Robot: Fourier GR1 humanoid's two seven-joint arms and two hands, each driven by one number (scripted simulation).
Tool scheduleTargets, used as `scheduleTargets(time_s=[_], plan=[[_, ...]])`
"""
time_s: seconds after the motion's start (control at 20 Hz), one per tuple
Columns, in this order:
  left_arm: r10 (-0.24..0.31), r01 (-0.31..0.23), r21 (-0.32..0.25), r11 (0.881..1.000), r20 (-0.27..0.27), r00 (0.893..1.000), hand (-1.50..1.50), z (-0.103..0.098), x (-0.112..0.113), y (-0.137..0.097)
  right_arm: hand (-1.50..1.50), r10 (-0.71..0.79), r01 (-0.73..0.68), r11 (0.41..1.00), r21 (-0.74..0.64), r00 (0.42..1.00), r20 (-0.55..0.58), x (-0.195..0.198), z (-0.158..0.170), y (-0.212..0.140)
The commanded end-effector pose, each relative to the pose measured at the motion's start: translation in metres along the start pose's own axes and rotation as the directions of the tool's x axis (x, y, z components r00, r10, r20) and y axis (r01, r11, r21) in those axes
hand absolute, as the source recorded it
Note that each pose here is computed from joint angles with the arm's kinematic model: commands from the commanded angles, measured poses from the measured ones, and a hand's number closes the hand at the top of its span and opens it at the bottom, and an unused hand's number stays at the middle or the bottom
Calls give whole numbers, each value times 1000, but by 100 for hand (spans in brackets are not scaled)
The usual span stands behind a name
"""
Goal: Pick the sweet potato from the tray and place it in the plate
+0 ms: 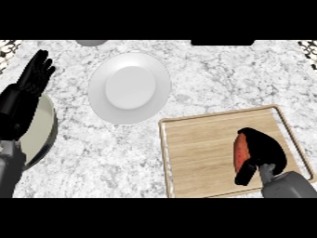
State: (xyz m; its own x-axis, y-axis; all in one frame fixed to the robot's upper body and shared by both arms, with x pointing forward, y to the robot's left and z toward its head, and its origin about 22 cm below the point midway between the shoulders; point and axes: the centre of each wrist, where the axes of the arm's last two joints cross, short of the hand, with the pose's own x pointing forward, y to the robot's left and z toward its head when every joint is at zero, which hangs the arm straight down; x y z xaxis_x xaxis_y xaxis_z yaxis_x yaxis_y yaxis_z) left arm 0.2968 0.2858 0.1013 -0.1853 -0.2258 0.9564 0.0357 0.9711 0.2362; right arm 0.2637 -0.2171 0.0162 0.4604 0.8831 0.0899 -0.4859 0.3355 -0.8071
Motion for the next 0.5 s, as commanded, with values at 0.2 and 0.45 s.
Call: scheduleTargets(time_s=[0.2,0.45], plan=[[-1,1,0,1000,-4,1000,0,2,-4,1,150,-23,1,976,-217,995,-98,-15,-4,31],[3,-3,16,1000,-13,1000,0,2,-9,-2,150,-112,32,930,-366,974,-198,-15,25,55]])
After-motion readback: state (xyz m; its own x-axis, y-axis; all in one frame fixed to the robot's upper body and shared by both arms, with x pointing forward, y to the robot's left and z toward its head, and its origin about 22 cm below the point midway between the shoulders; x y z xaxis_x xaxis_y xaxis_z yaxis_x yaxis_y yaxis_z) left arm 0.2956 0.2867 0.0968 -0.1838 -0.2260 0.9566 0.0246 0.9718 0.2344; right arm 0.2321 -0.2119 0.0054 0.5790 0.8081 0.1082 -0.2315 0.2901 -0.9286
